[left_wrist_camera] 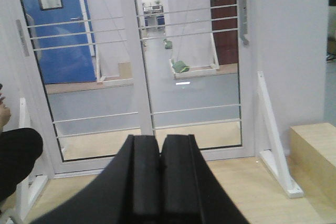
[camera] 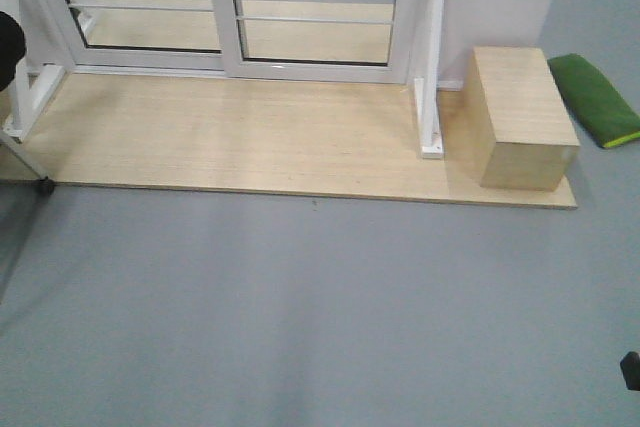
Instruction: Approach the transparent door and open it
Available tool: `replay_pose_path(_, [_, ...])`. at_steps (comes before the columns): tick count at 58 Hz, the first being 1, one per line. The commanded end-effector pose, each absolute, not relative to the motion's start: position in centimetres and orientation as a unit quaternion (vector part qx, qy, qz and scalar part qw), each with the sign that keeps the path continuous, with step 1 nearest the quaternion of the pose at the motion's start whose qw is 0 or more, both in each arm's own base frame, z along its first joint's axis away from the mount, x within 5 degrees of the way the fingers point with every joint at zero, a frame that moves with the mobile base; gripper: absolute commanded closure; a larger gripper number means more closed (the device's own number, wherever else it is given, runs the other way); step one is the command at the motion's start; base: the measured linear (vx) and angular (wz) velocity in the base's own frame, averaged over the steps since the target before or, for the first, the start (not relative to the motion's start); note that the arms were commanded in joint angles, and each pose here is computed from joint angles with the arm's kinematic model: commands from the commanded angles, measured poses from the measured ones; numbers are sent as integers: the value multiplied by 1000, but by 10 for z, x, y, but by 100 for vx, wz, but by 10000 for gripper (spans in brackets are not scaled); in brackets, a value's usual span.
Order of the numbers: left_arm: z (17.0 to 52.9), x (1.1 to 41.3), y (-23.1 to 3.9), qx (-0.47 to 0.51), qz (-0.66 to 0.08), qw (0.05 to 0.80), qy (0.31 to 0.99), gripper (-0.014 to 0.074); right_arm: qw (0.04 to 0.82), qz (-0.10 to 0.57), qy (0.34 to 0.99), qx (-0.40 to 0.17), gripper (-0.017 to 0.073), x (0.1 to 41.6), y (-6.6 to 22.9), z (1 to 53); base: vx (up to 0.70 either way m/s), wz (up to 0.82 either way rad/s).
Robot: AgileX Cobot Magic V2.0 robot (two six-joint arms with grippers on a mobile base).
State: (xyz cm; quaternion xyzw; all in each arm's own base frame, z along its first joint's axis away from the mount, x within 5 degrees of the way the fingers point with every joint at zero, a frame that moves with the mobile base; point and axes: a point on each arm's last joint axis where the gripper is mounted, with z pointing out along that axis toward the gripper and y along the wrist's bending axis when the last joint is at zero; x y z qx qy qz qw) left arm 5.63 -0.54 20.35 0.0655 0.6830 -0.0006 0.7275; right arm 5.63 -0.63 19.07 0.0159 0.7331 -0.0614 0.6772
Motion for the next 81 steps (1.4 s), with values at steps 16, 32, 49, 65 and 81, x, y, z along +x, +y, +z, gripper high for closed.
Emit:
replay_pose_path(16, [203,56,-6,59,-9,748,662,599,705,-67,705,14,567,56,-7,194,52,30])
replay_pose_path(32, [203,56,-6,59,-9,748,662,599,705,-67,705,14,567,56,-7,194,50,-3])
replay_pose_path(49, [203,56,-6,59,-9,748,662,599,705,-67,705,14,567,56,-7,194,48,-11])
replay_pose_path(65, [203,56,-6,59,-9,748,662,599,705,-67,705,14,567,56,-7,194,45,-6])
replay_pose_path(81, [203,56,-6,59,-9,748,662,599,705,-67,705,14,567,56,-7,194,43,-6])
